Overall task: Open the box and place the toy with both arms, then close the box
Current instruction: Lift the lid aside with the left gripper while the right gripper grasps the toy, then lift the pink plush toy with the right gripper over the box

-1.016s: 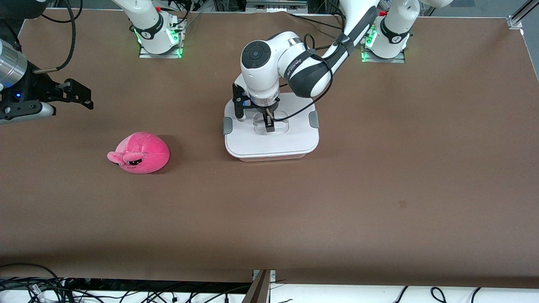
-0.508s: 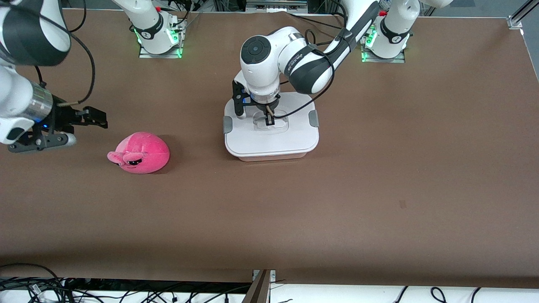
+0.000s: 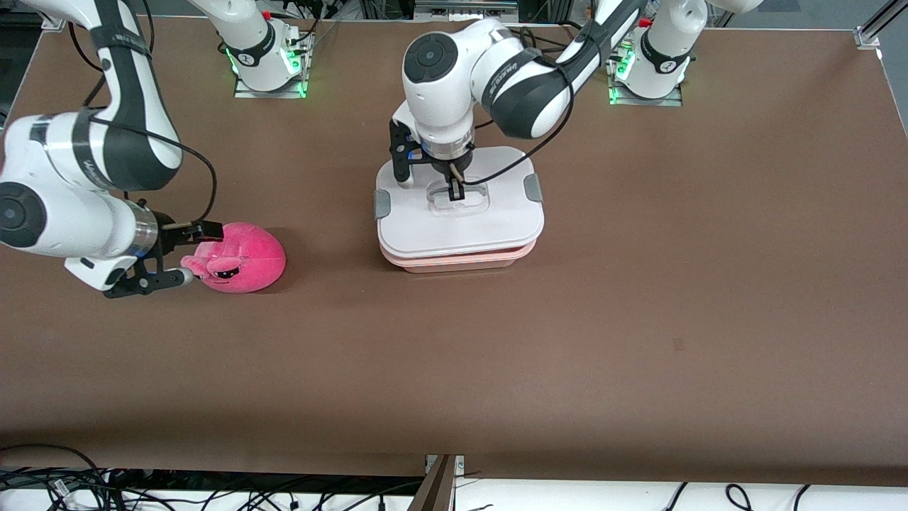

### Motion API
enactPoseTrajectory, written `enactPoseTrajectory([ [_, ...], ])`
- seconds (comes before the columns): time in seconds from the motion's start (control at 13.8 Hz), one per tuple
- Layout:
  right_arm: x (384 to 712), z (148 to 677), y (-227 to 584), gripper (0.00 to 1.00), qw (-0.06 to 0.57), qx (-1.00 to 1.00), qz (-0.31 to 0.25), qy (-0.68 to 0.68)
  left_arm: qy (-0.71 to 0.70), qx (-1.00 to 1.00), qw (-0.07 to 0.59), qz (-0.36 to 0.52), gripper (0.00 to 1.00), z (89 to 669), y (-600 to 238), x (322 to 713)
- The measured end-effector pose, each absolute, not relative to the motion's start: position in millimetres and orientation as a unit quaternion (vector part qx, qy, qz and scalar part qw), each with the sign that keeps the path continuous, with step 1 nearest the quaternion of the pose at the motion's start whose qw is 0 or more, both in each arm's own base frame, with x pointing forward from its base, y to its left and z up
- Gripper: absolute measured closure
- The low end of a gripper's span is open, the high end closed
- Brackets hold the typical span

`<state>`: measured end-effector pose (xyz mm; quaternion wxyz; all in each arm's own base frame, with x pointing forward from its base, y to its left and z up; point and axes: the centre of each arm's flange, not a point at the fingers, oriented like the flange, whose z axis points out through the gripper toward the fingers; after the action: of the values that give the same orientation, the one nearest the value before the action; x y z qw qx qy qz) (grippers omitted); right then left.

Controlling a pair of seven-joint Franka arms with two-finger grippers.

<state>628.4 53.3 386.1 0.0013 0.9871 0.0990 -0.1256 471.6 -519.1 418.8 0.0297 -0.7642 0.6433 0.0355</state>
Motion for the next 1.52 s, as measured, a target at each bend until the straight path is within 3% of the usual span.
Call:
enactPoseTrajectory([
  [0.36,608,336,46,0.00,0.002,0.985,-0.143,0.095,0.590,-0.803,0.018,0.079,0.93,456,-441,524],
  [0.8,605,310,44,0.00,0.002,0.989,-0.116,0.093,0.534,-0.842,-0.016,0.079,0.93,492,-213,635],
  [1.23,604,284,40,0.06,0.002,0.991,-0.103,0.091,0.553,-0.830,-0.036,0.070,0.93,494,-45,669],
  [1.31,603,282,40,0.13,0.002,0.991,-0.102,0.091,0.557,-0.827,-0.039,0.069,0.93,492,-21,671],
  [1.52,603,286,39,0.50,0.001,0.990,-0.098,0.101,0.564,-0.822,-0.050,0.069,0.93,486,40,671],
])
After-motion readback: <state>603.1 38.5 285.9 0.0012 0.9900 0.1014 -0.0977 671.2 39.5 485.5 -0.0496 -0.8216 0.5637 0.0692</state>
